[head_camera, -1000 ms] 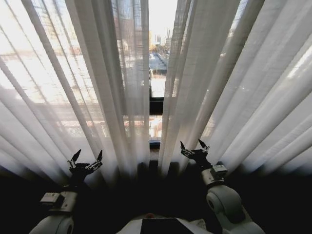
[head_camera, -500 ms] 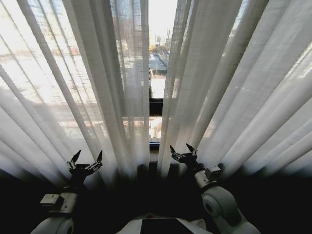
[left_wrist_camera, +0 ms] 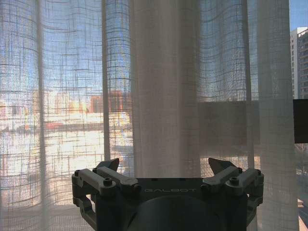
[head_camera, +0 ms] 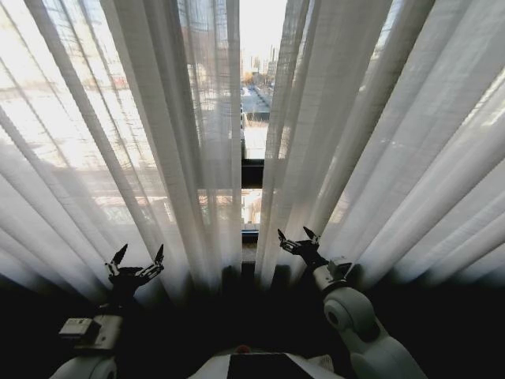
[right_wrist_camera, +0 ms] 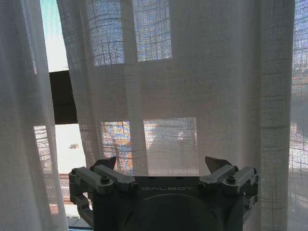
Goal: Open the curtains by pulling them apart, changing their state from closed to fully open.
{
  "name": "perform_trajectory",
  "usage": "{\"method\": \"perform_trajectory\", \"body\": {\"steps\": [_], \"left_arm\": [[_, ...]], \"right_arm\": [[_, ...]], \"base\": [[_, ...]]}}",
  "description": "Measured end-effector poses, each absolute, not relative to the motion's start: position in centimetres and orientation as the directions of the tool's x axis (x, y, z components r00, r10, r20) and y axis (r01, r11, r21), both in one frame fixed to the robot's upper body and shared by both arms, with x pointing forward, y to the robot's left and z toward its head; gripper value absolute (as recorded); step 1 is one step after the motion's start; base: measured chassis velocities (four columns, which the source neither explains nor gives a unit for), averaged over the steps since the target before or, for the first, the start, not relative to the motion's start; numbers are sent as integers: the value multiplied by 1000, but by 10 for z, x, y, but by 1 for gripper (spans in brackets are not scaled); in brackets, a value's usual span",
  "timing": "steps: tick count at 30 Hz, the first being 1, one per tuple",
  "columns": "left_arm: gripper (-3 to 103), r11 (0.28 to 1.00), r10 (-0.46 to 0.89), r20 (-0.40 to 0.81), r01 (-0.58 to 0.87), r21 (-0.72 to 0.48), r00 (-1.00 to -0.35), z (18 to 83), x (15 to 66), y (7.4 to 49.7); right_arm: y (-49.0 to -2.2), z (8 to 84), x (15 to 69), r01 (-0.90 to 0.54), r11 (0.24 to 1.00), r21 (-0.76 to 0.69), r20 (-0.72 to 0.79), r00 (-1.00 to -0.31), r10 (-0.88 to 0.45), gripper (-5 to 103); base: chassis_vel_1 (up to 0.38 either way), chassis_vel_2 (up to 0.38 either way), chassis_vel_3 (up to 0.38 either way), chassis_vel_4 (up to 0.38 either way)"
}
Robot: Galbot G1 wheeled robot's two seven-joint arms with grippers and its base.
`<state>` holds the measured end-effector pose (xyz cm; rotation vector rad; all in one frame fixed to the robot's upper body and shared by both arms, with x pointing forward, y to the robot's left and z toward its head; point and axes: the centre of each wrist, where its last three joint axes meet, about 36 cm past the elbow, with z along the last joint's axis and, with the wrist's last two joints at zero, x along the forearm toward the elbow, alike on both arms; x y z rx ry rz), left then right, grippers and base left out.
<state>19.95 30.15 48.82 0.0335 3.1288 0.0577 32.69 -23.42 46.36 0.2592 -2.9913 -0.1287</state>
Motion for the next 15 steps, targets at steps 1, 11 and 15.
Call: {"method": "perform_trajectory", "body": {"steps": [1, 11, 15], "left_arm": [[100, 999, 21, -11, 21, 38, -1000, 489, 200, 302], [100, 999, 18, -4, 18, 47, -1000, 491, 202, 304], [100, 999, 19, 0, 19, 46, -1000, 493, 205, 304]], "right_arm": [[-234, 463, 333, -168, 981, 100, 123, -976, -179, 100], [-242, 456, 374, -151, 982, 109, 114, -980, -163, 100], [-242, 454, 384, -144, 983, 117, 110, -982, -157, 100]], "base": [[0, 0, 0, 0], [0, 0, 0, 0], [0, 0, 0, 0]]}}
